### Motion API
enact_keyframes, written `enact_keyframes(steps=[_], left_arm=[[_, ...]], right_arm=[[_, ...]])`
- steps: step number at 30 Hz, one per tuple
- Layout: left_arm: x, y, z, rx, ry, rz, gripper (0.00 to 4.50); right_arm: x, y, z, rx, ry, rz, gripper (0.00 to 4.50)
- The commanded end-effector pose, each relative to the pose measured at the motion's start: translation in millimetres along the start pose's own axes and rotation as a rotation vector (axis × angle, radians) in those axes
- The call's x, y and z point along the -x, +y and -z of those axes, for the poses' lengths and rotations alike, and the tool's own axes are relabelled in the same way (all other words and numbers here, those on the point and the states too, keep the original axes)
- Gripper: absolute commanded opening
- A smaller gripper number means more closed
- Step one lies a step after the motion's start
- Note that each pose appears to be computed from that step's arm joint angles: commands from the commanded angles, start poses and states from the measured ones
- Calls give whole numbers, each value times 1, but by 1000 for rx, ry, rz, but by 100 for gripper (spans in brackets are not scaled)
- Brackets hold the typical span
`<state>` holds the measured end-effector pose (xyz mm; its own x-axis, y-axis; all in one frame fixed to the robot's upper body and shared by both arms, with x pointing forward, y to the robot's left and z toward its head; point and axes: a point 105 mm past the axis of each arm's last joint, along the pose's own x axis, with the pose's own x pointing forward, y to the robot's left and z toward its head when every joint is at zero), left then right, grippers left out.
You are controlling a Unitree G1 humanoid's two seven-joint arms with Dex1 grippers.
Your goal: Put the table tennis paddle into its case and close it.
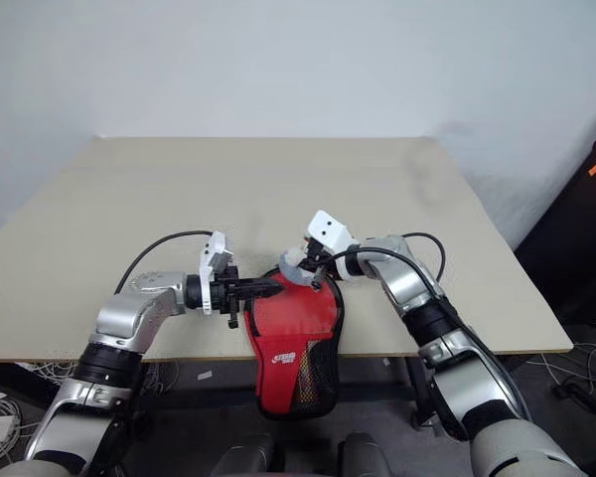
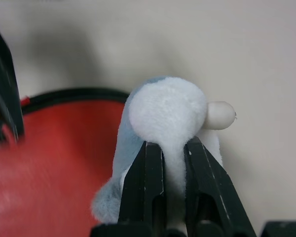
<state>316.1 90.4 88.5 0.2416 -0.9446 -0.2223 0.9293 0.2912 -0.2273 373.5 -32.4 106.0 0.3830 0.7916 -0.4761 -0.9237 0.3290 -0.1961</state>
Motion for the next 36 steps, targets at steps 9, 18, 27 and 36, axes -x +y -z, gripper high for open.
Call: enact_keyframes(steps=[9,18,27,36], left_arm=[[-11,13,29,-25,23,-62,0],[-15,13,57,-34,113,-45,0],[-18,12,63,-54,185,17,0],[-17,16,59,-62,219,64,0]], right_arm=[[-18,-1,-24,91,-24,-59,4],[-19,-21,-33,109,-31,16,4],[1,-59,-17,170,74,158,4],[32,-78,3,235,160,178,4]])
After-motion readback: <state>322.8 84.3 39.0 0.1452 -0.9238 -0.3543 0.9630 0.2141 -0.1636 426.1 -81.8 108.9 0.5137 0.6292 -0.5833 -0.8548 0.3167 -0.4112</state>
